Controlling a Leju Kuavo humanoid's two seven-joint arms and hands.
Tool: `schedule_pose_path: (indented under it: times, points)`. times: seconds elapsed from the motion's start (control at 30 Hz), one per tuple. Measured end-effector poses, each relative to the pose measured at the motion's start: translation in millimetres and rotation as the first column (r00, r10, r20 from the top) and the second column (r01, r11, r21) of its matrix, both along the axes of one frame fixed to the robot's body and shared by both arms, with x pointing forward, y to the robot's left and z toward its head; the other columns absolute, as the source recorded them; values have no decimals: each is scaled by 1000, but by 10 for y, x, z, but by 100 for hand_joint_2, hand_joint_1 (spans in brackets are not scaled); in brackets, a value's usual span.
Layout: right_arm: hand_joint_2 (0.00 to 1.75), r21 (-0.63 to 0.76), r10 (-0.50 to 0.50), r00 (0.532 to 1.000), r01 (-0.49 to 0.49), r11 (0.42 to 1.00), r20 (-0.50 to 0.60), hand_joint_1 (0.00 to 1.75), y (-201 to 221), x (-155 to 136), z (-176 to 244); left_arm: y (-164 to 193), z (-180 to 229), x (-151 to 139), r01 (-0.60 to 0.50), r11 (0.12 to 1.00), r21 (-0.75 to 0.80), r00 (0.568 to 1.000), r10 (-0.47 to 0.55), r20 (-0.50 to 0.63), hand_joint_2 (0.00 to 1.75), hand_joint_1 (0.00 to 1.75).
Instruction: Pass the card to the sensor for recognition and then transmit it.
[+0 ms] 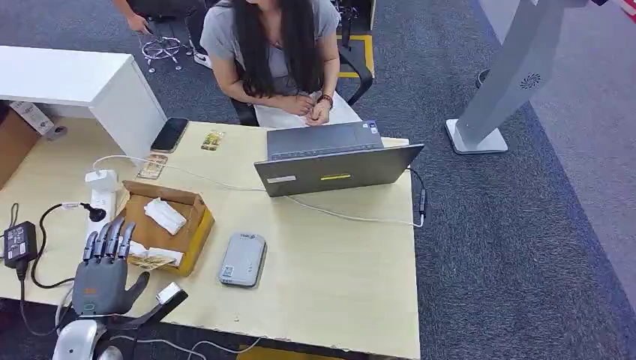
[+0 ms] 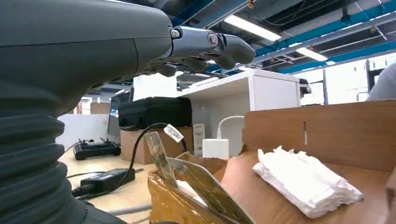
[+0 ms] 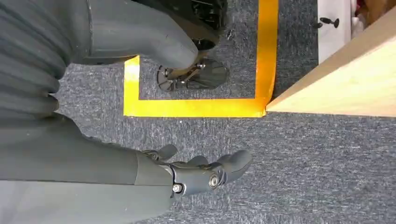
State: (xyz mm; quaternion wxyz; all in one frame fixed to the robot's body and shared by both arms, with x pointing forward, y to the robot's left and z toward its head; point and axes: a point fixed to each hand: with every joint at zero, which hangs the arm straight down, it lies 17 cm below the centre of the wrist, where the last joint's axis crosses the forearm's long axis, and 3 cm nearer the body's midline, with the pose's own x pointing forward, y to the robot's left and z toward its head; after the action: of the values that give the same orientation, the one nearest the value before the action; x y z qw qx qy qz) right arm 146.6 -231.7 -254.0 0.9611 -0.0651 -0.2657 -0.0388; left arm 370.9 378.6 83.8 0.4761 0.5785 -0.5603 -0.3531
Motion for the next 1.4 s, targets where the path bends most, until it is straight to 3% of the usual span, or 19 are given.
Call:
schedule_pose_path:
  times: [0.87,0.9,1.13,1.4]
  points:
    - [175,5,7,1000,-7,1000,1,0,27,5,3,-109,-92,22,9,1000,-13,999,-10,-43,175,0]
    - [175,5,7,1000,-7,1000,1,0,27,5,3,-109,-92,22,9,1000,-13,999,-10,-43,175,175]
    - [175,8,11,1000,-11,1000,2,0,35,6,4,-120,-285,31,10,999,-31,990,-14,-141,175,175]
    - [175,13,10,1000,-10,1000,1,0,36,3,2,-90,-344,17,11,999,-49,986,-19,-167,175,175]
